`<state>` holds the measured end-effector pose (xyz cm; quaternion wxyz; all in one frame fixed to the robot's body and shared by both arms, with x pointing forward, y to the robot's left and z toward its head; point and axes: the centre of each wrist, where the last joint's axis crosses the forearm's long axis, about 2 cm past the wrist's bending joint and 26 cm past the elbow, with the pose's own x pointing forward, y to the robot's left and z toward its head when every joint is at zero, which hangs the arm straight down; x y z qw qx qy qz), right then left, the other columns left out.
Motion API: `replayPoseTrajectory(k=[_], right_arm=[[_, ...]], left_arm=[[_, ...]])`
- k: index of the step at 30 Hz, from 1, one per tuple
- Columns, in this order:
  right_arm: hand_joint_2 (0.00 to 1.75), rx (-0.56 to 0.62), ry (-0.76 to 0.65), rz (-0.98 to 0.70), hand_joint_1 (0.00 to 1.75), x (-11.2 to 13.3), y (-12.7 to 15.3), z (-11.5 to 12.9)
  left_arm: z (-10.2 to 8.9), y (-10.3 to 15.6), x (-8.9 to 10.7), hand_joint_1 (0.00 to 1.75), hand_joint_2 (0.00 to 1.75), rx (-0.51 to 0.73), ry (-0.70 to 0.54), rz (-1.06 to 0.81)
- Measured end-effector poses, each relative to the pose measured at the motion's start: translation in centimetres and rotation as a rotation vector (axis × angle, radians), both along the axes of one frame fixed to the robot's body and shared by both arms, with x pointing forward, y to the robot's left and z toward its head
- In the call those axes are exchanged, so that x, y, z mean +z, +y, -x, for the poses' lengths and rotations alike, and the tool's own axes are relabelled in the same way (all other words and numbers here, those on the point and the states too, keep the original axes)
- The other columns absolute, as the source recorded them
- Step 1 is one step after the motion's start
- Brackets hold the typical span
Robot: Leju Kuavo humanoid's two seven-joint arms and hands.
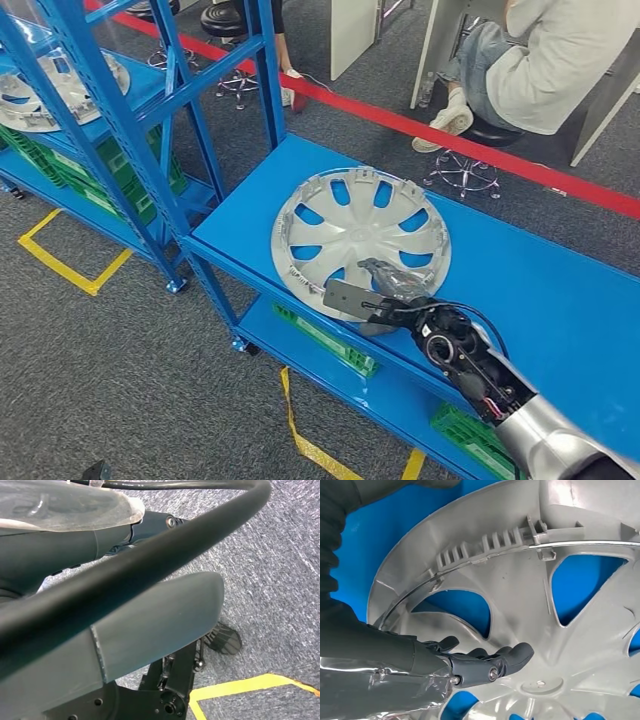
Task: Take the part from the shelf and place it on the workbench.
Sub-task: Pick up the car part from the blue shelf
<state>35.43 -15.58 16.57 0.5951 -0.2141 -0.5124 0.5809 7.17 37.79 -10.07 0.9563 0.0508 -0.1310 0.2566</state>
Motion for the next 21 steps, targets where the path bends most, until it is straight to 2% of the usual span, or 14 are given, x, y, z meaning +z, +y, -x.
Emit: replayPoseTrajectory(k=[11,13,14,15,18,19,21], right_arm=[[1.75,0.012,0.002,0.018,0.00,-0.08,0.18,-0.27],[1.75,0.018,0.001,0.018,0.07,-0.06,0.31,-0.32],[1.75,0.022,0.001,0.018,0.17,-0.06,0.39,-0.34],[1.75,0.026,0.001,0.019,0.36,-0.09,0.49,-0.33],[1.75,0.035,0.004,0.025,1.30,-0.26,0.74,-0.27],[1.75,0.037,0.003,0.026,1.53,-0.26,0.79,-0.27],[1.75,0.041,0.000,0.027,1.63,-0.24,0.86,-0.30]], left_arm=[[0.01,0.00,0.00,0.00,0.00,0.010,0.002,-0.002],[0.01,0.00,0.00,0.00,0.00,0.013,0.002,-0.006],[0.01,0.00,0.00,0.00,0.00,0.014,0.001,-0.007],[0.00,0.00,0.00,0.00,0.00,0.014,-0.002,-0.009],[0.00,0.00,0.00,0.00,0.00,0.015,-0.007,-0.013],[0.01,0.00,0.00,0.00,0.44,0.015,-0.009,-0.014],[0.00,0.00,0.00,0.00,1.31,0.017,-0.010,-0.015]])
